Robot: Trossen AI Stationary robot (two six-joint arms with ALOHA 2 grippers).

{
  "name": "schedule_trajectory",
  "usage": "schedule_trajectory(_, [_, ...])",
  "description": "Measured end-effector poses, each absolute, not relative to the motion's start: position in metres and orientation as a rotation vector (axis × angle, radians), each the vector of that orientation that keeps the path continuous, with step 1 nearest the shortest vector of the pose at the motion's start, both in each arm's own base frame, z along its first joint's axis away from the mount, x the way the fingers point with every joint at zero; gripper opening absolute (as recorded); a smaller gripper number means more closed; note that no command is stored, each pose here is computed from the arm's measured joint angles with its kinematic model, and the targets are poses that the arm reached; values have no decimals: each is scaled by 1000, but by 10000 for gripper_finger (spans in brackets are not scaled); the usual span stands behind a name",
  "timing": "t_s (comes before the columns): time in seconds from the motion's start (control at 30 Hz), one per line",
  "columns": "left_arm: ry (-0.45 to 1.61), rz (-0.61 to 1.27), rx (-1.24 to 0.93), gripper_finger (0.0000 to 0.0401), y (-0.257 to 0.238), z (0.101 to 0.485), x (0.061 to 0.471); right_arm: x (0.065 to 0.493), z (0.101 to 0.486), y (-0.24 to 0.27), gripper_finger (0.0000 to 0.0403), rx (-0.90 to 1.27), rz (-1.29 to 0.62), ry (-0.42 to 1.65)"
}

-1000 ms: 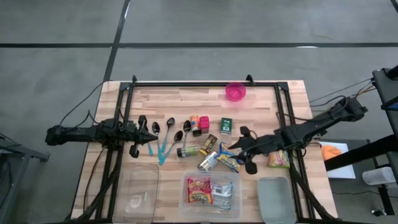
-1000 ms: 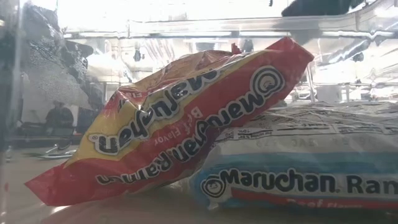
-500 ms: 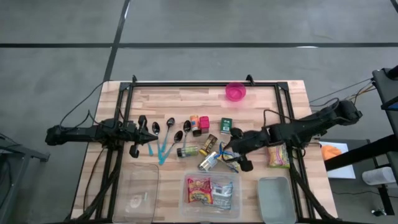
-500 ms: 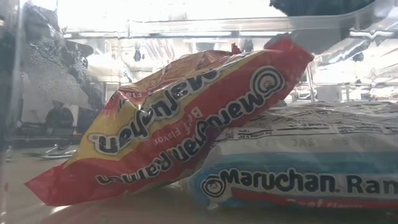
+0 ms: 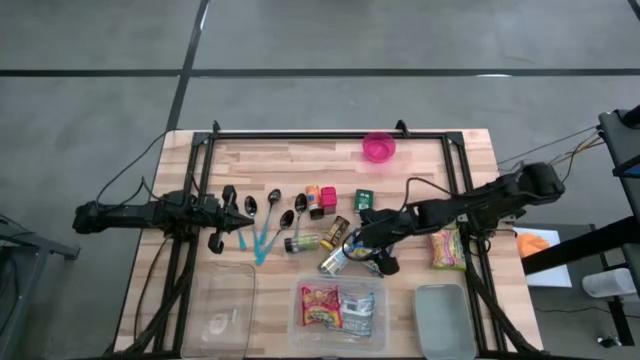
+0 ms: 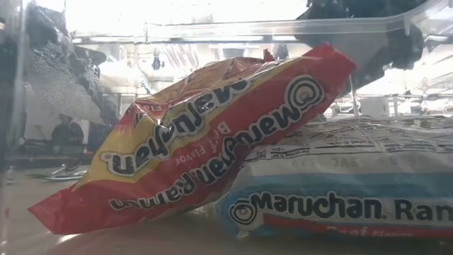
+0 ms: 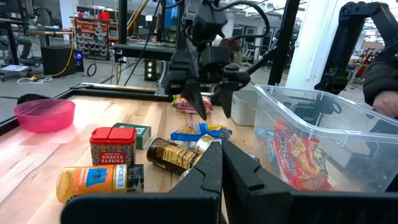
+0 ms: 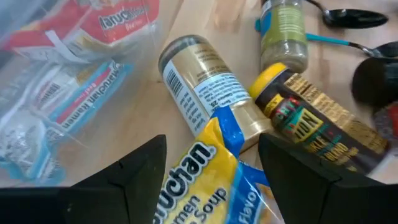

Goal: Pick & Place Food Item
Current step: Put the blue noodle pack into the white bin

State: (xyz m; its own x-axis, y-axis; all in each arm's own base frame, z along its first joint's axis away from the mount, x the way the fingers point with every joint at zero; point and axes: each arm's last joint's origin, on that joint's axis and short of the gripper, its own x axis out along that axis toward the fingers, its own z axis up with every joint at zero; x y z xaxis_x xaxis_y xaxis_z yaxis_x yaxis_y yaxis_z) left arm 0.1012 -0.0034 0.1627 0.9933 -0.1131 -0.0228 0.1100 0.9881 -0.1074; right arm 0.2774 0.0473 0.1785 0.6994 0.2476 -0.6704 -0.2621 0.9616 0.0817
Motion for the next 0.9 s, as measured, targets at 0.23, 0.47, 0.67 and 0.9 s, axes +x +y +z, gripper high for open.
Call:
schedule_trajectory(0.23, [29,-112,-106,0,-3,163,101,282,170,48,253,-34,291,752])
schedule_trajectory(0.47, [29,-112,-106,0,-3,163,101,284,159,47,253,-88,273,792])
schedule_trajectory(0.67, [29,-112,-106,0,-3,163,101,284,151,48,253,-91,275,820])
schedule_trajectory(0.9, [29,-112,-106,0,-3,163,101,283,153,48,206,-102,280,821])
